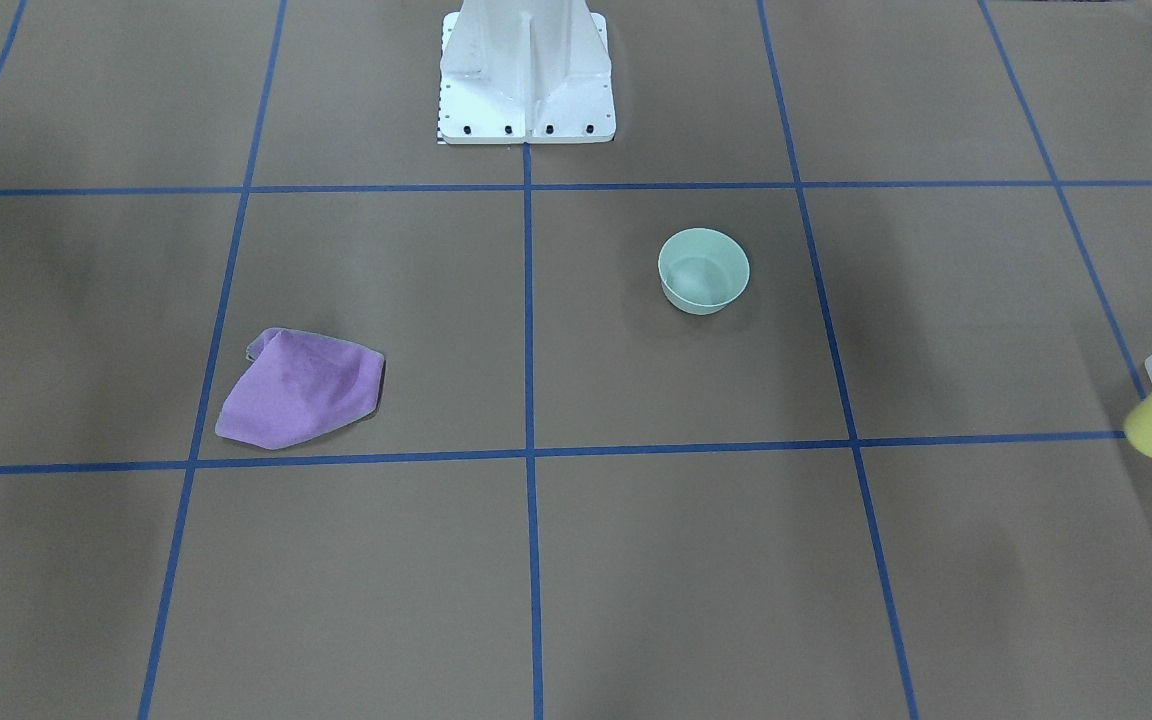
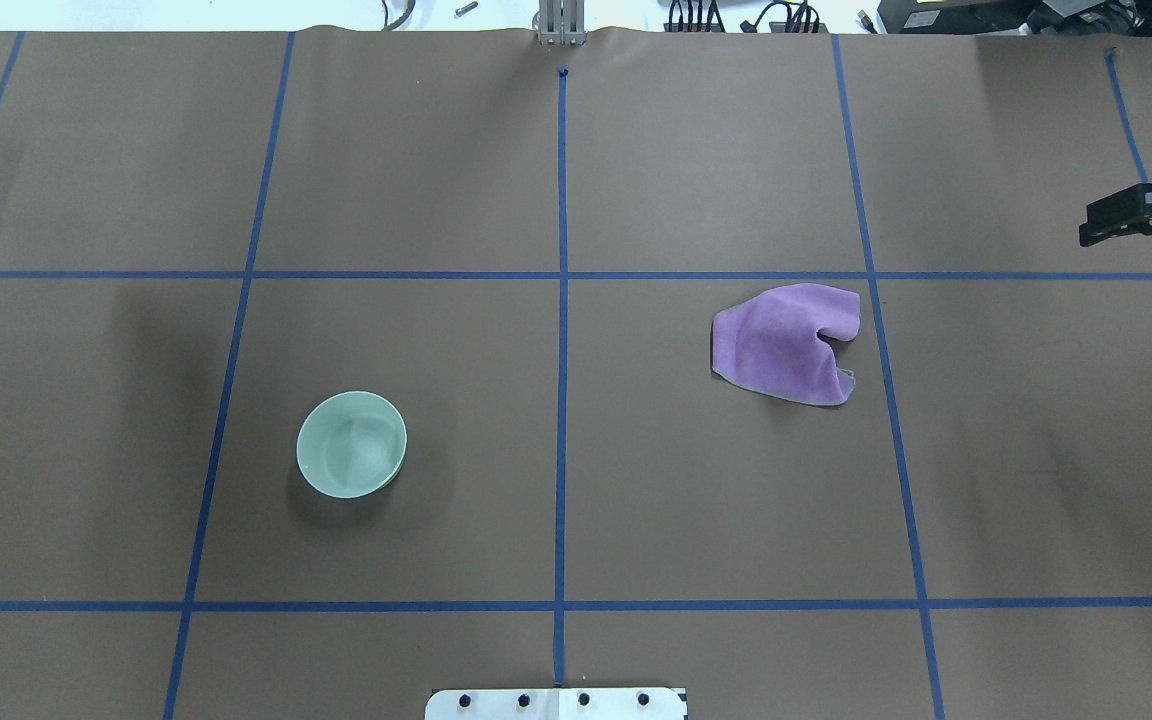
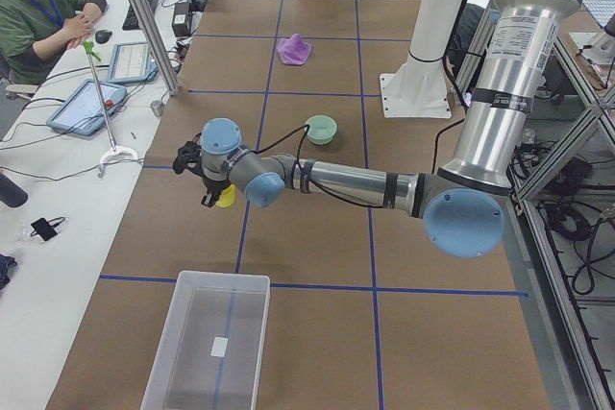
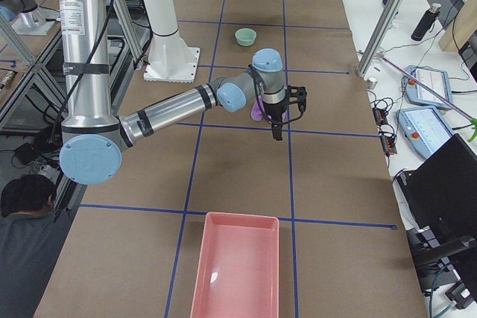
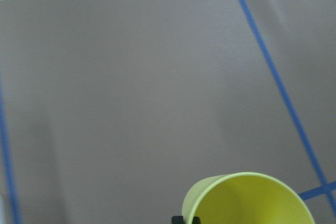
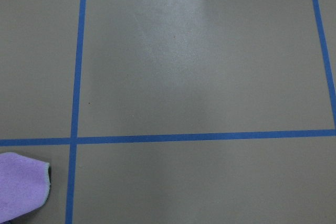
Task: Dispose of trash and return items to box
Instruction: 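Lift the yellow cup with the left gripper and carry it off-table, then lower the yellow cup into the clear bin and open the left gripper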
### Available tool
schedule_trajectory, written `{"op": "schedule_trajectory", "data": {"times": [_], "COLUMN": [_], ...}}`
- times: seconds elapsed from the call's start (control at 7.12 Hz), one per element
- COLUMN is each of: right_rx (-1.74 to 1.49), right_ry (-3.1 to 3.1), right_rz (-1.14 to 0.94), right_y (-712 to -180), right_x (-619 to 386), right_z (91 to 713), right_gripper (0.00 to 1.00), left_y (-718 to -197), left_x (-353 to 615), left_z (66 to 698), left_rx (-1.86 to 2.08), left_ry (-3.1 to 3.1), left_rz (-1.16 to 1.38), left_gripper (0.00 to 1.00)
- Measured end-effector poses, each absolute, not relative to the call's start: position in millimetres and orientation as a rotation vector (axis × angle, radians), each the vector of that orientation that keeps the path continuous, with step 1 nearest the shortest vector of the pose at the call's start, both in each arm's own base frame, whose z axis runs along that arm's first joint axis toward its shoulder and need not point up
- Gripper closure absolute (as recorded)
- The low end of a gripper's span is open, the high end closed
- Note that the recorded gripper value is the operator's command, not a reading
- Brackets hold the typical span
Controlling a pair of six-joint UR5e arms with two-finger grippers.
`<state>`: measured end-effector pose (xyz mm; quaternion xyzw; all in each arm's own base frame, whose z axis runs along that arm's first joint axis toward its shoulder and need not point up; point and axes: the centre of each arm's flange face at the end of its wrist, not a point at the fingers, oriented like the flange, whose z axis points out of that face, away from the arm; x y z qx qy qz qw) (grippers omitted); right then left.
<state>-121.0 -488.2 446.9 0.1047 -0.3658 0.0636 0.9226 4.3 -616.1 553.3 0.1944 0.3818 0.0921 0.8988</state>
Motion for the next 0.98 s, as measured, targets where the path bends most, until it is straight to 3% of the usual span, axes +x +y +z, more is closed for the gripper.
{"op": "schedule_trajectory", "data": {"times": [0.42, 0.98], "right_rx": [0.212, 0.221], "right_ry": [-0.750, -0.737], "right_rz": [0.123, 0.115], "right_y": [-487.7, -488.3], "right_x": [-124.7, -131.8], "right_z": [447.8, 447.1], "right_gripper": [0.00, 0.00], "left_y": [-618.7, -612.5], "left_x": [-97.3, -91.4], "left_z": [641.1, 738.3], "left_rx": [0.346, 0.333], "left_ry": [0.709, 0.665], "left_rz": [0.277, 0.283], "left_gripper": [1.00, 1.00]}}
